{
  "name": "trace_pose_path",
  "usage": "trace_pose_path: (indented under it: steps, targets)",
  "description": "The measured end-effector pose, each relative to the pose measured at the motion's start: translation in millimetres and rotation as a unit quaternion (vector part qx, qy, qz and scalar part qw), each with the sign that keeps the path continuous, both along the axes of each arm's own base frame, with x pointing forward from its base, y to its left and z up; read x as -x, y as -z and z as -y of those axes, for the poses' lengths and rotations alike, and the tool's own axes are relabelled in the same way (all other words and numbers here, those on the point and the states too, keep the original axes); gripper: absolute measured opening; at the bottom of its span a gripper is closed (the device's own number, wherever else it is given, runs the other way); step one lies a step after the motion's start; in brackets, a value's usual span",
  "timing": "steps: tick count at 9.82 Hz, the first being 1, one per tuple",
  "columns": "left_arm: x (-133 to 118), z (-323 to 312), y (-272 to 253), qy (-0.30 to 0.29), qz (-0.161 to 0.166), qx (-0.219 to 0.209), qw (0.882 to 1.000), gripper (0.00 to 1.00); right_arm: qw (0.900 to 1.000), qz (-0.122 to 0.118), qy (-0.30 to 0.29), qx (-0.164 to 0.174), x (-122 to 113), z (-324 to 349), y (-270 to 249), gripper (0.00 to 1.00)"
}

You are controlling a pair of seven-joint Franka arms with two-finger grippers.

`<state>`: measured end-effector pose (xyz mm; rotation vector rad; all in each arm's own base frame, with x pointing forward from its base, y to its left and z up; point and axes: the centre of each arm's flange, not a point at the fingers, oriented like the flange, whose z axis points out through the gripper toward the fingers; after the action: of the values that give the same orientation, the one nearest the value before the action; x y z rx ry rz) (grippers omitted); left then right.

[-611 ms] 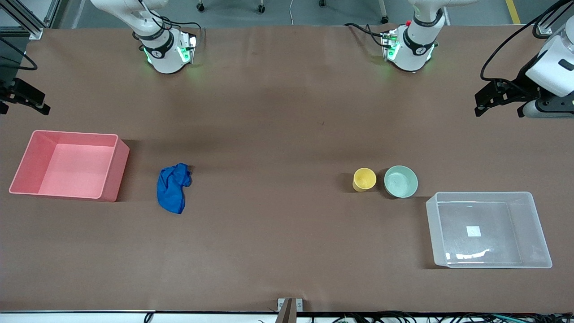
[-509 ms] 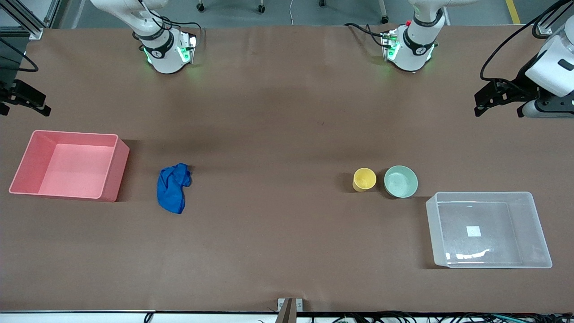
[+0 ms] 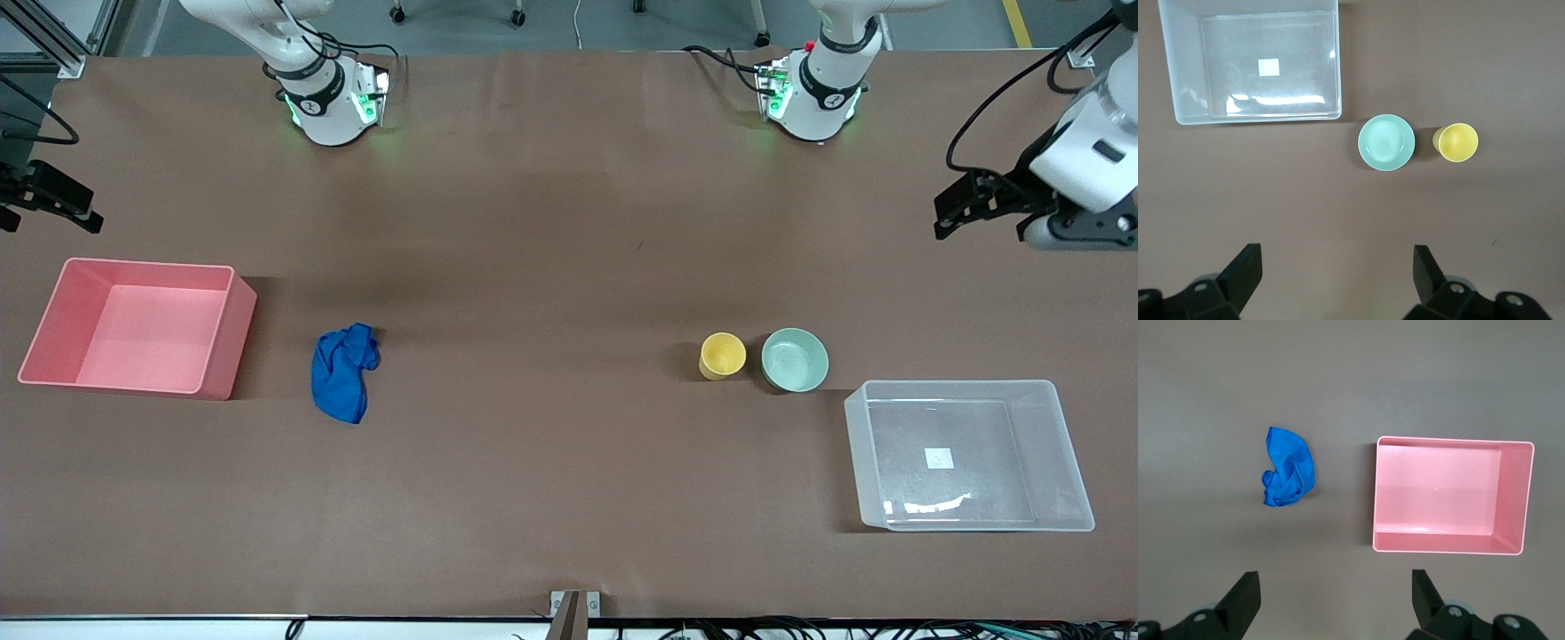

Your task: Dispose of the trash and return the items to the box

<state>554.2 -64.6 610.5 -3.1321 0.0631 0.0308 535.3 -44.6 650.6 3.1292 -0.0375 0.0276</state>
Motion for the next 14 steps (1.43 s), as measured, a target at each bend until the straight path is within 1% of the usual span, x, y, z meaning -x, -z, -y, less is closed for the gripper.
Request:
trace_pose_path:
  steps: [1, 3, 5, 6, 7, 8, 9, 10, 12, 13, 14]
  targets:
    - [-10, 0, 19, -0.006, -0.003, 0.002, 1.0, 1.0, 1.0, 0.0, 0.0, 0.0, 0, 0, 0, 1.0]
    - [-24, 2, 73, -0.03, 0.012, 0.005, 0.999, 1.0, 1.0, 0.005, -0.001, 0.001, -3, 0, 2, 1.0]
    - [-24, 4, 136, -0.074, 0.03, 0.009, 0.997, 1.0, 1.0, 0.008, -0.001, 0.002, -12, -1, 14, 1.0]
    - [-21, 6, 168, -0.088, 0.044, 0.013, 0.995, 1.0, 1.0, 0.007, -0.002, 0.003, -21, -1, 30, 1.0]
    - [-19, 6, 203, -0.095, 0.059, 0.018, 0.994, 1.0, 1.0, 0.005, -0.003, 0.005, -34, -3, 51, 1.0]
    - [-16, 5, 240, -0.097, 0.069, 0.024, 0.993, 0.97, 1.0, 0.002, -0.007, 0.006, -49, -7, 79, 1.0]
    - [-13, 5, 274, -0.098, 0.07, 0.028, 0.992, 0.95, 1.0, -0.001, -0.013, 0.009, -65, -14, 109, 1.0]
    - [-12, 5, 303, -0.1, 0.061, 0.03, 0.993, 0.87, 1.0, -0.004, -0.015, 0.011, -81, -21, 139, 1.0]
    - [-13, 5, 339, -0.103, 0.049, 0.033, 0.993, 0.79, 1.0, -0.012, -0.02, 0.016, -107, -33, 200, 0.99]
    - [-14, 5, 352, -0.104, 0.05, 0.035, 0.993, 0.74, 1.0, -0.015, -0.017, 0.018, -117, -39, 228, 0.99]
    - [-15, 5, 363, -0.105, 0.054, 0.038, 0.992, 0.72, 1.0, -0.018, -0.01, 0.02, -125, -47, 255, 0.99]
